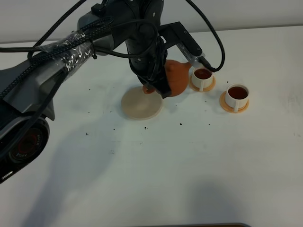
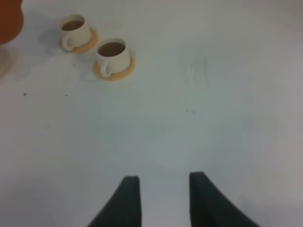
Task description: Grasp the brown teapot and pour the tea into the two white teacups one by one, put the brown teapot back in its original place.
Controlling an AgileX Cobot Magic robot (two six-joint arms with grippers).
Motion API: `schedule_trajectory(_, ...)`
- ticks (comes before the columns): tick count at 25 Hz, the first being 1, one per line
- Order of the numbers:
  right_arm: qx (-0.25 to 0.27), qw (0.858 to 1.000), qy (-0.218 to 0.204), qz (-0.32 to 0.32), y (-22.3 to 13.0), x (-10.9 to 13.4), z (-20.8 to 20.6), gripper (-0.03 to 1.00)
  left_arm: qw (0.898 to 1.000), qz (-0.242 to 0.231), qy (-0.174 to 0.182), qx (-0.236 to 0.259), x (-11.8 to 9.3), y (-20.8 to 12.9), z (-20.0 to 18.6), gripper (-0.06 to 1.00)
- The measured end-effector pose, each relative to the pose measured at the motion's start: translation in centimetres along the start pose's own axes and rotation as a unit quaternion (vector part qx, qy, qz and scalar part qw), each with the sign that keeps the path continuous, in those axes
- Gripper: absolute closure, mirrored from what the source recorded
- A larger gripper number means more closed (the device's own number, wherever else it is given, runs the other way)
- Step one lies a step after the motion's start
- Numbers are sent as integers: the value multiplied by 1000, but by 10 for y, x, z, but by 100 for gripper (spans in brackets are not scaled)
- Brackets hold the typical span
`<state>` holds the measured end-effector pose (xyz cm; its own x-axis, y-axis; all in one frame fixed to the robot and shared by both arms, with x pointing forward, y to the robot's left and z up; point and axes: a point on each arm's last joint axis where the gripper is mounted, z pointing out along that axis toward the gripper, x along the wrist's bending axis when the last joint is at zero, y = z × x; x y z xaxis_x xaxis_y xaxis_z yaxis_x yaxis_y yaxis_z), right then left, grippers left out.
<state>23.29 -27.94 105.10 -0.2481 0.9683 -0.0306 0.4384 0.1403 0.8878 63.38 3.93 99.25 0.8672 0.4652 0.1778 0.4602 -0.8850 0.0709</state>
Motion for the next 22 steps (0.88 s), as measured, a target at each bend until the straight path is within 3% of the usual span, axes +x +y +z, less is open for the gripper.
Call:
schedule_trajectory(5, 0, 1000, 0, 0, 0, 0, 0, 73, 999, -43, -20, 18, -4, 3, 23, 83)
schedule_trajectory(9, 0, 1000, 0, 0, 0, 0, 0, 73, 997, -51, -43, 30, -11, 6, 42, 83)
schedule_trajectory(13, 0, 1000, 0, 0, 0, 0, 0, 73, 997, -59, -41, 24, -11, 6, 35, 83)
schedule_trajectory(17, 0, 1000, 0, 0, 0, 0, 0, 73, 994, -109, -28, 1, -6, 3, 9, 83)
schedule_trajectory(22, 0, 1000, 0, 0, 0, 0, 0, 73, 981, -192, -24, -4, 4, -3, 1, 83)
